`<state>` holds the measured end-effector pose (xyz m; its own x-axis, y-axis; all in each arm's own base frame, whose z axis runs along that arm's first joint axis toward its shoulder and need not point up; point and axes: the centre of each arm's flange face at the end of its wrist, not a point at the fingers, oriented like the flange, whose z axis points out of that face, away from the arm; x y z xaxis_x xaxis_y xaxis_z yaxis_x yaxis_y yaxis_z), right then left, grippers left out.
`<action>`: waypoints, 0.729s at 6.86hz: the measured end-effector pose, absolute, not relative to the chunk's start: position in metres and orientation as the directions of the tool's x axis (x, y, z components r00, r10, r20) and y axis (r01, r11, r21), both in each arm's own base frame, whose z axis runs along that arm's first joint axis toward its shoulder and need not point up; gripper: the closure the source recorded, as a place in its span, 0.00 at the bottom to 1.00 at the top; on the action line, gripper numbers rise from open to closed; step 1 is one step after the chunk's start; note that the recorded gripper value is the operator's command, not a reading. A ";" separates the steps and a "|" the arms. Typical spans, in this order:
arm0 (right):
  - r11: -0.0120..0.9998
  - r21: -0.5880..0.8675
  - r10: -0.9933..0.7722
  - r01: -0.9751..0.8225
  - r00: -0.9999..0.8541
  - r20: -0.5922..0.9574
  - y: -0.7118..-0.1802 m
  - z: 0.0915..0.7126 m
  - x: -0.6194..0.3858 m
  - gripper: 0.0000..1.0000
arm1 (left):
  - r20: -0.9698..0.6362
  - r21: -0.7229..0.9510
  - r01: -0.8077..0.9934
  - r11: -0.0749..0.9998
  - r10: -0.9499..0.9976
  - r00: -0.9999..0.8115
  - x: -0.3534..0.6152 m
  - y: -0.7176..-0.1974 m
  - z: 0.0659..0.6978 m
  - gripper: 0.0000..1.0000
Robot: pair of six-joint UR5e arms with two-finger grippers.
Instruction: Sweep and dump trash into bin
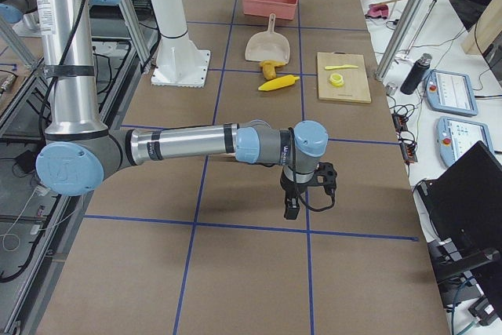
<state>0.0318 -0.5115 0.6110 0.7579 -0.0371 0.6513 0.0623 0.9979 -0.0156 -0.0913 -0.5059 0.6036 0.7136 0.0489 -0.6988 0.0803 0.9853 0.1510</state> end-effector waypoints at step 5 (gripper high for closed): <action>0.999 -0.008 -0.032 0.050 0.753 0.658 -0.528 0.579 0.003 0.00 | -0.697 0.154 0.082 0.985 0.049 0.715 -0.092 -0.494 0.603 0.01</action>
<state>0.0029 -0.5284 0.5785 0.7526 -0.0323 0.6577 0.0497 0.9987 -0.0078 -0.0916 -0.4944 0.6025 0.7150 0.0495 -0.6973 0.0818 0.9847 0.1537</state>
